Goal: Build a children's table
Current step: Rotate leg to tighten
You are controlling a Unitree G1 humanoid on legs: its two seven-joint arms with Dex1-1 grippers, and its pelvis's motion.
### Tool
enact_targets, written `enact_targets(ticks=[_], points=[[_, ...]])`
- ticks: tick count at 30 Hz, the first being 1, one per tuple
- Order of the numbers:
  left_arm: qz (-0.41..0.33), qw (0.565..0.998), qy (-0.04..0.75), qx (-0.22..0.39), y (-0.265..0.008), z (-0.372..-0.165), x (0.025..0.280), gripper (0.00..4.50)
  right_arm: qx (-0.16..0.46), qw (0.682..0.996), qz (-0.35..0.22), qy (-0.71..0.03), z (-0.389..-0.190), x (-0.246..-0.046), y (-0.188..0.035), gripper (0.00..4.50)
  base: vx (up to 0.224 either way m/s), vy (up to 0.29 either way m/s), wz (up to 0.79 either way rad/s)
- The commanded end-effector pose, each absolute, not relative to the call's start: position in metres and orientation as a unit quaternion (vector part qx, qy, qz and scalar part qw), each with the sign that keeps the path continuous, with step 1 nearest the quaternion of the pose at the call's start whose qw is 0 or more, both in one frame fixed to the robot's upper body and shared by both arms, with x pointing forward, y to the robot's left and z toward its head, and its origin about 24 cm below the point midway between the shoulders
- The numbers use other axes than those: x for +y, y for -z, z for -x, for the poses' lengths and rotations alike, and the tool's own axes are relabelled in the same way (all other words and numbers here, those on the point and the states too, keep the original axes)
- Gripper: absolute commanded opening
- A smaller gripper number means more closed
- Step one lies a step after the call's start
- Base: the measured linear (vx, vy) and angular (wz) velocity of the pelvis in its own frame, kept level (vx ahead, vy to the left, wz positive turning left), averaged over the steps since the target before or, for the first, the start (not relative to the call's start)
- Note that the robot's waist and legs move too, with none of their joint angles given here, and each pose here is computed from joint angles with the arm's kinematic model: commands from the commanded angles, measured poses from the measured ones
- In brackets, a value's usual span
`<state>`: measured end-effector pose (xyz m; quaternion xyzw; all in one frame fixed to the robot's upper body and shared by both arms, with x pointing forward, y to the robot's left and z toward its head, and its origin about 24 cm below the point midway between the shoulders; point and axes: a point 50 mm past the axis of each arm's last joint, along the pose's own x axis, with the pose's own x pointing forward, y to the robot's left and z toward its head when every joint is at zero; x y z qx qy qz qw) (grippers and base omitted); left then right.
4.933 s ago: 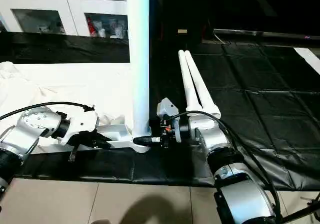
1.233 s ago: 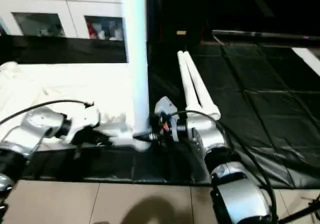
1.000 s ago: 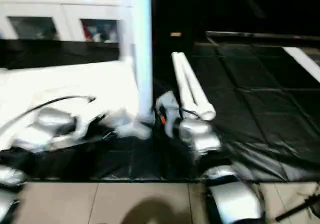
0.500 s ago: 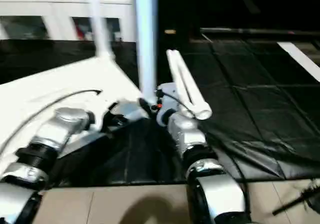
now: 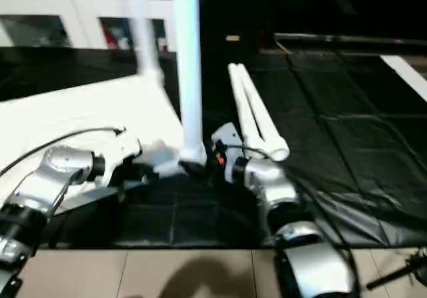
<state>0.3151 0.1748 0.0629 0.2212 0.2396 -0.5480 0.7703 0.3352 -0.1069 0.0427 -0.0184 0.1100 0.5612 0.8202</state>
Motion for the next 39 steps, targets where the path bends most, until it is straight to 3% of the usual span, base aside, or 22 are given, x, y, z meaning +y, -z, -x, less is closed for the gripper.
enact_targets(ticks=[1, 5, 17, 18, 28, 29, 39], points=[[-0.243, 0.736, 0.58, 0.25, -0.06, -0.308, 0.175, 0.0, 0.106, 0.792, 0.04, -0.599, -0.333, -0.111, -0.049, 4.42, 0.0, 0.0, 0.0], [-0.263, 0.699, 0.612, 0.26, -0.062, -0.302, 0.182, 0.0, 0.102, 0.751, 0.085, -0.647, -0.331, -0.113, -0.056, 4.42, 0.0, 0.0, 0.0], [-0.286, 0.648, 0.654, 0.266, -0.062, -0.294, 0.184, 0.0, 0.105, 0.705, 0.093, -0.695, -0.327, -0.098, -0.058, 4.42, 0.0, 0.0, 0.0], [-0.286, 0.647, 0.655, 0.265, -0.062, -0.294, 0.183, 0.0, 0.106, 0.703, 0.094, -0.697, -0.327, -0.097, -0.057, 4.14, 0.0, 0.0, 0.0], [-0.29, 0.637, 0.664, 0.264, -0.062, -0.293, 0.182, 0.0, 0.111, 0.698, 0.086, -0.702, -0.327, -0.091, -0.055, 3.56, 0.0, 0.0, 0.0], [-0.291, 0.636, 0.664, 0.264, -0.062, -0.293, 0.182, 0.0, 0.112, 0.698, 0.086, -0.702, -0.327, -0.091, -0.054, 3.32, 0.0, 0.0, 0.0], [-0.293, 0.635, 0.663, 0.267, -0.061, -0.292, 0.184, 0.0, 0.114, 0.694, 0.083, -0.706, -0.325, -0.09, -0.052, 2.78, 0.0, 0.0, 0.0]])
